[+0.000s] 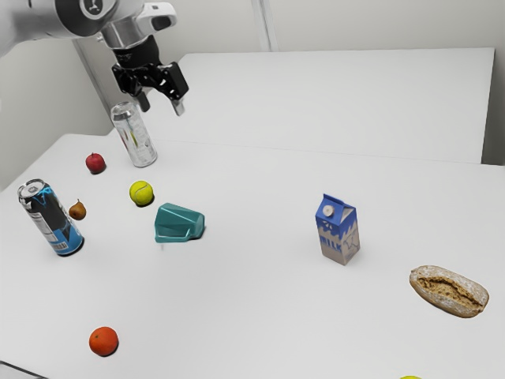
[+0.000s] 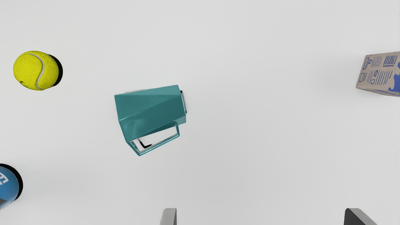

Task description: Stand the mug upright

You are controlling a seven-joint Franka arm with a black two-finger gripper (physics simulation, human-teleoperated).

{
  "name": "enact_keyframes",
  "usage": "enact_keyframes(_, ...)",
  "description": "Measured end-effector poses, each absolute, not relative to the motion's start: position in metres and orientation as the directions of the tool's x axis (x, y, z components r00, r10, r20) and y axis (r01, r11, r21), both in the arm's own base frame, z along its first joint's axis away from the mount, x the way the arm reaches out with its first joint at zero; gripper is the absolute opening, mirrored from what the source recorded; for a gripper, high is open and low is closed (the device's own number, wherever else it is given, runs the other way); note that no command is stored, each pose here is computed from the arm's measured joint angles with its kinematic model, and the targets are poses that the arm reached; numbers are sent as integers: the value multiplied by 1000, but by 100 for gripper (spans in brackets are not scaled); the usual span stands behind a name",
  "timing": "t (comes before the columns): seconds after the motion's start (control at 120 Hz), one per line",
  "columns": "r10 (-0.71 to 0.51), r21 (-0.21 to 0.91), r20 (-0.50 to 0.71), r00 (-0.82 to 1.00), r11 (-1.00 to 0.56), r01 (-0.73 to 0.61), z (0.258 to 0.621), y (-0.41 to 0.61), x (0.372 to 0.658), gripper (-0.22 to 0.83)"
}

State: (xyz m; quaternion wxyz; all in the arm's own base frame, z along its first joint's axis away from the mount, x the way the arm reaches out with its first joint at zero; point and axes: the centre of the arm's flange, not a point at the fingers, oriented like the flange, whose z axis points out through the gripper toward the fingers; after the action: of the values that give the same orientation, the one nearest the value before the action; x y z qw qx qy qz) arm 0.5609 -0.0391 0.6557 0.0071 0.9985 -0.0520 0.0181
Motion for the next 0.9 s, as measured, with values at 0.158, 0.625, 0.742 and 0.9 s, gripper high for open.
enact_keyframes(0.158,-111,13,35,993,-994,-111,655,-46,561,59)
enact_keyframes(0.625,43,75,-22,999,-996,44,639,52,571,59)
enact_keyframes(0.742,88,128,-51,995,-987,94,624,91,567,59)
enact_keyframes(0.9,84,176,-89,992,-979,99,591,115,568,59)
